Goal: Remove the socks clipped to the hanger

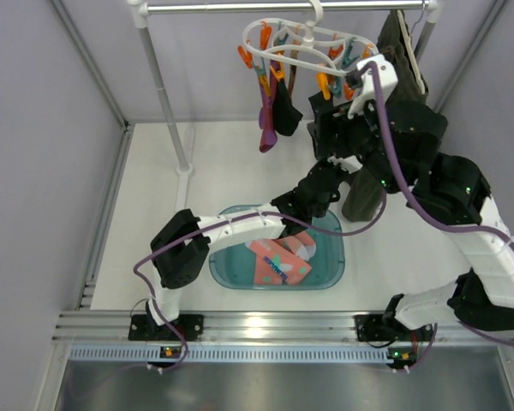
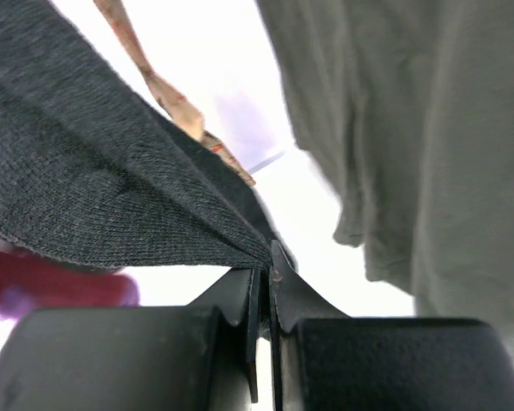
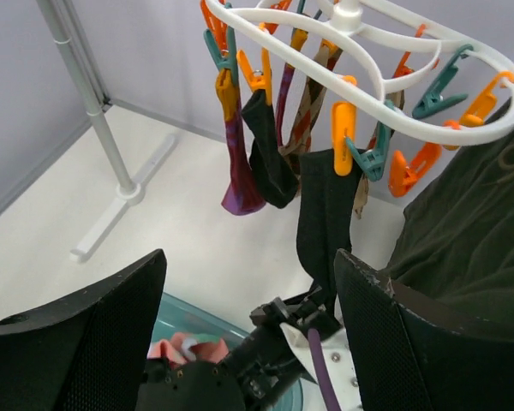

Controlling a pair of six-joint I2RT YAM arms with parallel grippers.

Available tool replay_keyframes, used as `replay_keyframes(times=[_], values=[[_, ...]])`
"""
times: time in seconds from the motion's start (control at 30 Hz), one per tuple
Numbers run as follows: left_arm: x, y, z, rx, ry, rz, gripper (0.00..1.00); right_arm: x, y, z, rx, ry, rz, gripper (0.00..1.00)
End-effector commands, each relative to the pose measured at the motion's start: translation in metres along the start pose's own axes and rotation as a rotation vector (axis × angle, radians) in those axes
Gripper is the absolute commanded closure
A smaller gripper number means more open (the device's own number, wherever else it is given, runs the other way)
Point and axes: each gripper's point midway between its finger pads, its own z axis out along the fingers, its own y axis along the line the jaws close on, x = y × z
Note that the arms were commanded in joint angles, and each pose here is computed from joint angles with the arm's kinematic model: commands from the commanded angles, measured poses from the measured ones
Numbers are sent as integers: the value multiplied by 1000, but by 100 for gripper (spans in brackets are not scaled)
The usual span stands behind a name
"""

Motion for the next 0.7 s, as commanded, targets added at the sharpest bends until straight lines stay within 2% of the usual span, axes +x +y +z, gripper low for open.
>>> replay_keyframes(times=[0.0,0.1,0.27,0.47,0.67], values=[[-10,20,-3,-95,17,16,100,-4,-1,20,39,-3,-43,26],[-11,28,-5,-125,23,23,100,-2,5,48,48,2,-48,30],[-9,28,-5,-126,26,31,100,1,-13,92,163,17,-50,38],[-11,27,-3,-124,22,31,100,2,-45,120,326,0,-36,44],[-16,28,-3,-119,11,38,100,11,-59,137,446,14,-76,45]])
